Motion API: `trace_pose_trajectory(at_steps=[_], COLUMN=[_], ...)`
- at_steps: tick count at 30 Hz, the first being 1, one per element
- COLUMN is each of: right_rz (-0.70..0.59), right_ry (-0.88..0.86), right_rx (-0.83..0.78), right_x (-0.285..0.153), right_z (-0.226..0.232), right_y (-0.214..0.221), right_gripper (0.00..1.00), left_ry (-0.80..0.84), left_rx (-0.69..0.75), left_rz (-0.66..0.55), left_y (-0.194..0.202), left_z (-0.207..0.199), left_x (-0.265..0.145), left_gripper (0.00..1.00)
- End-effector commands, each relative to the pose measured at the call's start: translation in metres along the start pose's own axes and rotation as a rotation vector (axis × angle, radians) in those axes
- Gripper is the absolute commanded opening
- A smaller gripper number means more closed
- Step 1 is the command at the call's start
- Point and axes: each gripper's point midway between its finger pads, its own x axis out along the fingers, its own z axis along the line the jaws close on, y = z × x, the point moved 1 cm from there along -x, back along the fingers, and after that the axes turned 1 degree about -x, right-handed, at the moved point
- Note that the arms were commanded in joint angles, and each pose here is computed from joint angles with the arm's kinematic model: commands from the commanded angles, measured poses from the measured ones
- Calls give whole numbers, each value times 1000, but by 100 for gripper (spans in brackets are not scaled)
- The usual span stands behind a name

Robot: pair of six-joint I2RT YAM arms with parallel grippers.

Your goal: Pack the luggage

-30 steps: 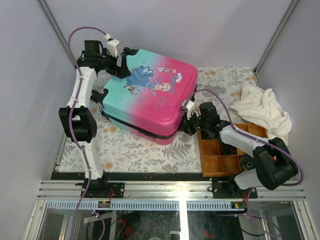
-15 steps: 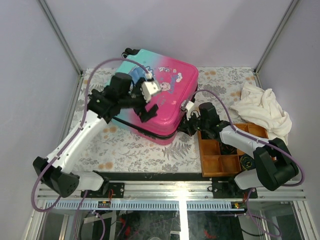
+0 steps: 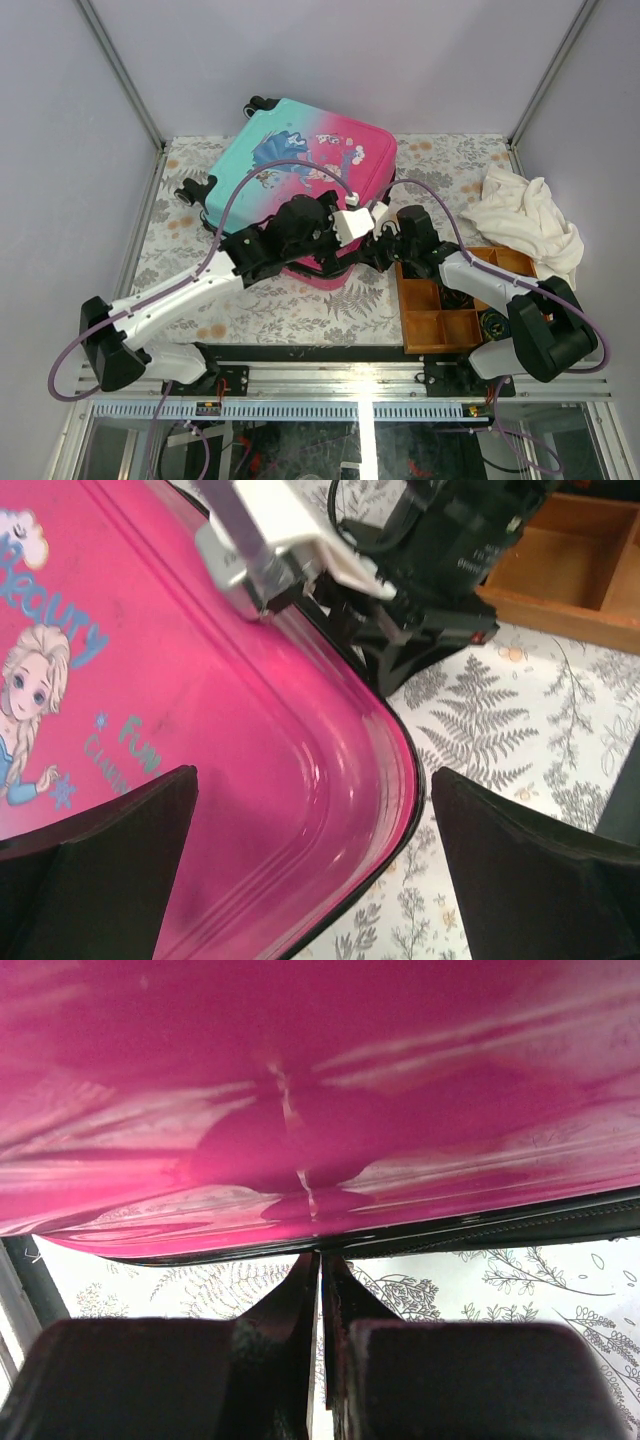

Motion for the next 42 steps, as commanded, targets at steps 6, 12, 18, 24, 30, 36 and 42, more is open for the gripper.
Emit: trace_pose_trajectory(at_steps=[6, 12, 18, 24, 30, 36, 42], right_rz=[-82, -60, -29, -9, -26, -108, -214], right_ry=[205, 266, 302, 357, 395, 287, 160], right_rx=[-70, -62, -89, -111, -107, -99, -70], right_x=[-13, -35, -55, -49, -36, -27, -13], right_z=[-44, -67, -81, -118, -155, -146, -126], right_y=[-32, -40, -41, -40, -53, -61, -63], right_gripper=[0, 0, 0, 0, 0, 0, 0], left_ry=[-192, -143, -132, -105, -89, -77, -77], left_rx=[109, 145, 139, 144, 141, 130, 128], left_rz=[100, 214, 260, 282, 288, 272, 252], left_y=[31, 77, 97, 106, 110, 106, 97], left_z=[25, 12, 18, 17, 14, 12, 15], left_x=[10, 0, -8, -10, -11, -12, -11], left_gripper=[91, 83, 73, 68, 66, 67, 67])
